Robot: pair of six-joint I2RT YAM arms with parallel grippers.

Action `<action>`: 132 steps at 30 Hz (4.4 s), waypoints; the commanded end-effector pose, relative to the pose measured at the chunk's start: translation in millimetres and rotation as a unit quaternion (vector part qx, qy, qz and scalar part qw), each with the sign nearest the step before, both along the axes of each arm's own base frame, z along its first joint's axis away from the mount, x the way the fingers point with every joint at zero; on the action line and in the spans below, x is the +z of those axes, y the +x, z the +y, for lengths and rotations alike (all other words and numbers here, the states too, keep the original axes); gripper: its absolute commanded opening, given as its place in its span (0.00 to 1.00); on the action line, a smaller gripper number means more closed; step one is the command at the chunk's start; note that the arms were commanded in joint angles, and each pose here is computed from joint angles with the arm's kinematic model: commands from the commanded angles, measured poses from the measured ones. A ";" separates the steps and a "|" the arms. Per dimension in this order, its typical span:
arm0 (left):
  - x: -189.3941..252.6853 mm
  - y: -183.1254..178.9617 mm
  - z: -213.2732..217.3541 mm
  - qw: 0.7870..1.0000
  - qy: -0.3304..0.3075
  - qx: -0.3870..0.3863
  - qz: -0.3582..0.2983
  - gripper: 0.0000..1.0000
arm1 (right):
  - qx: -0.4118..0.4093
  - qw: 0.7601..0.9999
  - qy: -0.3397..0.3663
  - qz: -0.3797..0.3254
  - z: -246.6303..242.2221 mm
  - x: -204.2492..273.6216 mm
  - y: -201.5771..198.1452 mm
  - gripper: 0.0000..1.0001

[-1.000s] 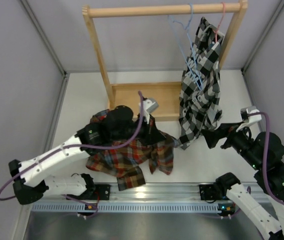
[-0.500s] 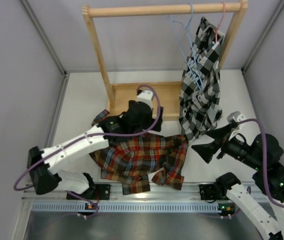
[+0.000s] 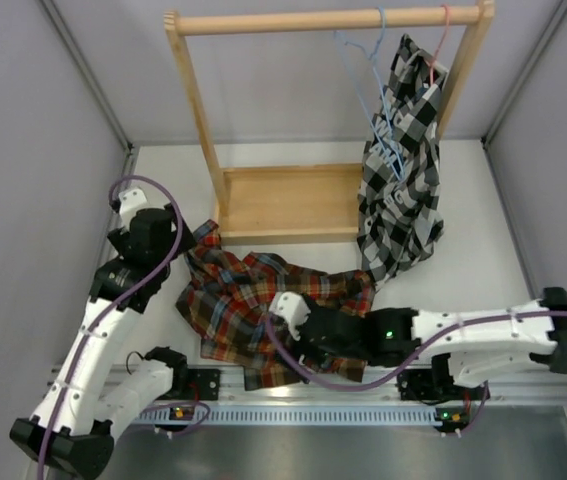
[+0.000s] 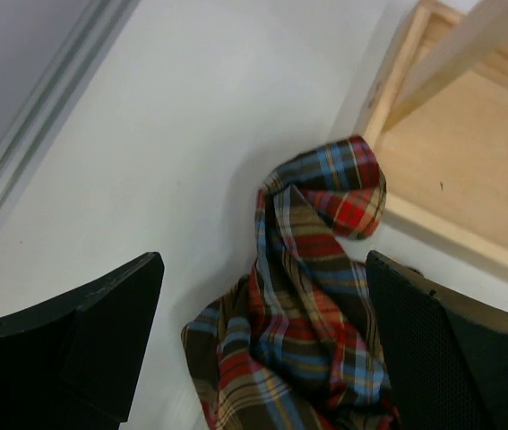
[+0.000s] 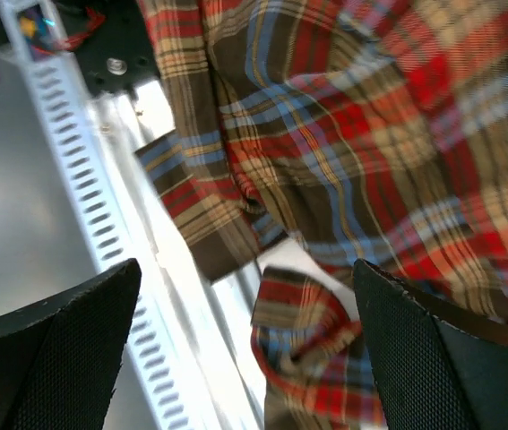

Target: Place the shirt on the hanger

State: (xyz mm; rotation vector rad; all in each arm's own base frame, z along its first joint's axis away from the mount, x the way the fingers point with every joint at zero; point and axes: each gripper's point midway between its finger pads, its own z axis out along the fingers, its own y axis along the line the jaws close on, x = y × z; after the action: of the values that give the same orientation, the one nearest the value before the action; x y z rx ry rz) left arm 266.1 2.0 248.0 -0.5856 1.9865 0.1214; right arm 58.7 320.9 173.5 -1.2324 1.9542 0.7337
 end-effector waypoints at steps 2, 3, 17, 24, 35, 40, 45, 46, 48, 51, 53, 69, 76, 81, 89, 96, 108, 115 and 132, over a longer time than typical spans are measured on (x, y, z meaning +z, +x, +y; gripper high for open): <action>11.7 -31.4 -7.3 0.998 -0.009 -0.067 -0.019 0.98 | -0.060 0.992 0.033 -0.103 63.6 0.8 14.0 0.95; 13.9 -34.8 -6.6 0.997 -0.002 -0.075 -0.024 0.98 | -0.047 0.993 0.029 -0.108 74.1 -4.0 4.6 0.94; 27.9 -60.5 -0.4 0.987 0.006 -0.101 -0.122 0.98 | -0.023 0.984 -0.094 -0.147 132.2 -101.2 6.6 0.85; 31.0 -63.7 0.1 0.986 0.002 -0.100 -0.133 0.98 | -0.081 0.974 -0.084 -0.193 121.3 -85.4 30.3 0.27; 67.3 -67.8 -95.6 0.916 -0.083 -0.350 -0.180 0.98 | -0.115 0.973 0.027 -0.200 83.2 68.7 55.9 0.02; 111.0 -68.9 -134.2 0.854 -0.110 -0.446 -0.246 0.98 | -0.133 0.986 0.058 -0.088 57.4 99.5 107.9 0.03; 110.6 -50.9 -134.5 0.858 -0.106 -0.433 -0.255 0.98 | -0.152 0.986 0.054 -0.029 36.2 91.9 145.0 0.04; 104.5 -45.1 -138.3 0.860 -0.120 -0.433 -0.242 0.98 | -0.147 0.988 0.051 -0.017 36.7 85.5 146.7 0.04; 85.8 -41.1 -145.5 0.861 -0.144 -0.439 -0.214 0.98 | -0.167 0.985 0.048 -0.004 28.0 79.4 161.7 0.04; 50.1 -33.8 -148.8 0.872 -0.152 -0.430 -0.179 0.98 | -0.172 0.984 0.045 0.018 22.8 69.9 170.4 0.05; 25.9 -34.5 -156.0 0.876 -0.158 -0.431 -0.149 0.96 | -0.176 0.983 0.043 0.021 21.5 67.3 175.2 0.06; -52.8 -32.0 -171.3 0.948 -0.056 -0.307 -0.054 0.41 | -0.193 0.980 0.021 0.040 19.7 41.8 194.5 0.08; -62.8 -28.4 -163.2 0.957 -0.026 -0.286 -0.035 0.31 | -0.201 0.979 0.027 0.034 12.4 46.4 197.0 0.13; -51.3 -27.6 -167.7 0.954 -0.026 -0.295 -0.035 0.00 | -0.203 0.977 0.047 0.041 8.4 45.9 189.7 0.55; -34.5 -21.7 -168.8 0.958 -0.013 -0.285 -0.026 0.00 | -0.245 0.968 0.058 0.015 -13.5 38.5 151.5 0.79; -26.5 -16.2 -178.8 0.959 -0.028 -0.281 -0.023 0.00 | -0.331 0.942 0.048 -0.008 -34.0 6.7 139.3 0.76; -21.1 -16.1 -178.5 0.960 -0.036 -0.277 -0.029 0.00 | -0.403 0.903 0.144 0.046 -6.6 -27.4 139.1 0.39; -20.5 -16.4 -177.3 0.960 -0.038 -0.274 -0.031 0.00 | -0.427 0.884 0.184 0.055 -1.7 -27.4 137.2 0.39; 110.2 -39.3 -169.7 0.918 -0.073 -0.350 -0.175 0.00 | -0.274 0.939 0.186 -0.088 13.7 123.7 129.0 0.00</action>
State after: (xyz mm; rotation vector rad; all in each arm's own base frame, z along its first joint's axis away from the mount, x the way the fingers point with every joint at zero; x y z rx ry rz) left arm 236.4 -165.5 258.4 0.0003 1.9756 -0.3611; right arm 198.0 316.7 168.8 -0.2980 2.0156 0.4894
